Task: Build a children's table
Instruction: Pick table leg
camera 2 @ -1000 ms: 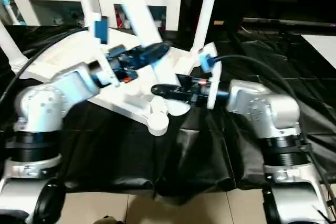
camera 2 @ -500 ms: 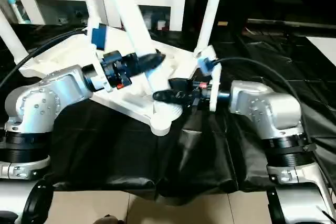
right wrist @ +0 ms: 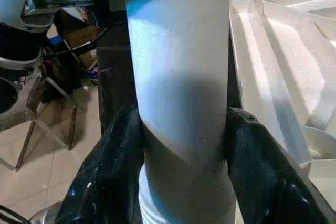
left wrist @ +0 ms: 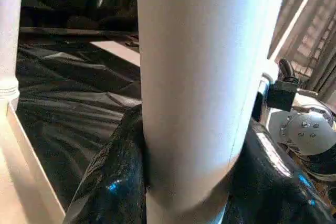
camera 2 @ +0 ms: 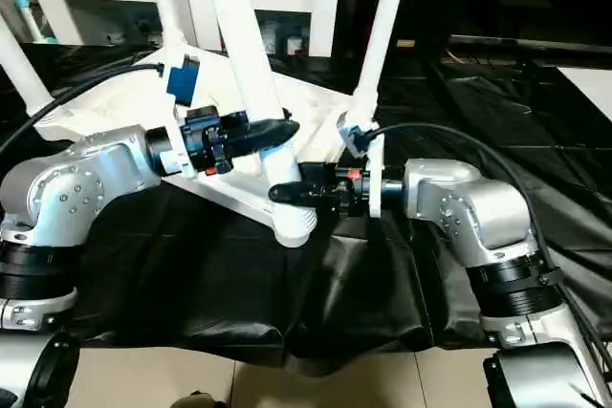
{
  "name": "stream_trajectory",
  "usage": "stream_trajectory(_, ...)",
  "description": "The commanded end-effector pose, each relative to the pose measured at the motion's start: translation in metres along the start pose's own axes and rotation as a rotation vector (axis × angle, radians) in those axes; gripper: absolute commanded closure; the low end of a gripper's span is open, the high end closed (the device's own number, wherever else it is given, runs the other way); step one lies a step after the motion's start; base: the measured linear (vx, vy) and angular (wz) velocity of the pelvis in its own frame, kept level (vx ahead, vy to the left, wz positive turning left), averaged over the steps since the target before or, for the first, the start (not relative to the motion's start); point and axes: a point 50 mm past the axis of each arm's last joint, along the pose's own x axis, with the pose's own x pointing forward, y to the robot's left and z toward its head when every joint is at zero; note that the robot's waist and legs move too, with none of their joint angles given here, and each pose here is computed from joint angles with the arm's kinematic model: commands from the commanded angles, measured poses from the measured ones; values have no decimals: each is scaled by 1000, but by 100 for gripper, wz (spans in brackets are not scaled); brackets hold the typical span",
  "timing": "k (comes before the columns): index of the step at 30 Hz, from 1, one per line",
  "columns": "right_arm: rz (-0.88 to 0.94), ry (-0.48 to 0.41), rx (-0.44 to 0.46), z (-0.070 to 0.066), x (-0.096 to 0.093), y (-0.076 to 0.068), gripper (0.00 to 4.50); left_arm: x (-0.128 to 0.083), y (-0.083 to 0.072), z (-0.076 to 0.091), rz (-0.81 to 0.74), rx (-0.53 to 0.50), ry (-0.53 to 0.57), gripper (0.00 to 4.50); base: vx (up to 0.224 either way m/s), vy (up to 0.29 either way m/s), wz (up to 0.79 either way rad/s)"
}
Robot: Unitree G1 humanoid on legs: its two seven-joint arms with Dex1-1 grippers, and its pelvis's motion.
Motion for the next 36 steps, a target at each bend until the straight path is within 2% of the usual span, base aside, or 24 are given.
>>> stream_trajectory(1,-103,62,4,-13,-5,-10,259,10,-20,8,-163,29,-28,260,0,0,0)
stream_trajectory(4,-119,61,-8,-14,-3,-12,259,10,-20,8,-167,34,-22,260,0,0,0)
stream_trajectory(5,-107,52,9,-14,-2,-11,204,10,-21,7,-172,39,-16,260,0,0,0)
stream_trajectory(6,-107,52,9,-14,-2,-11,191,10,-21,7,-172,39,-16,260,0,0,0)
stream_trajectory(11,-103,39,6,-13,1,-9,156,8,-23,4,-193,60,19,260,0,0,0)
stream_trajectory(14,-99,35,6,-12,1,-9,156,8,-23,3,-191,63,23,260,0,0,0)
stream_trajectory(16,-90,30,9,-11,1,-9,183,8,-22,3,-184,61,16,260,0,0,0)
stream_trajectory(19,-79,25,19,-12,1,-8,194,8,-21,5,-180,58,0,260,0,0,0)
stream_trajectory(20,-74,23,20,-12,2,-7,221,8,-21,6,-182,58,-4,260,0,0,0)
stream_trajectory(26,-47,2,29,-12,2,-5,254,9,-20,8,-171,65,-24,260,0,0,0)
stream_trajectory(33,-106,-25,24,-10,2,-11,260,10,-16,8,-134,84,-25,260,0,0,0)
stream_trajectory(34,-125,-36,17,-9,2,-13,260,10,-12,9,-97,83,-29,204,0,0,0)
stream_trajectory(35,-181,-59,6,-7,2,-17,261,11,-2,15,-2,50,-78,190,0,0,0)
stream_trajectory(36,-203,-69,-1,-5,2,-19,261,11,0,16,12,44,-90,190,0,0,0)
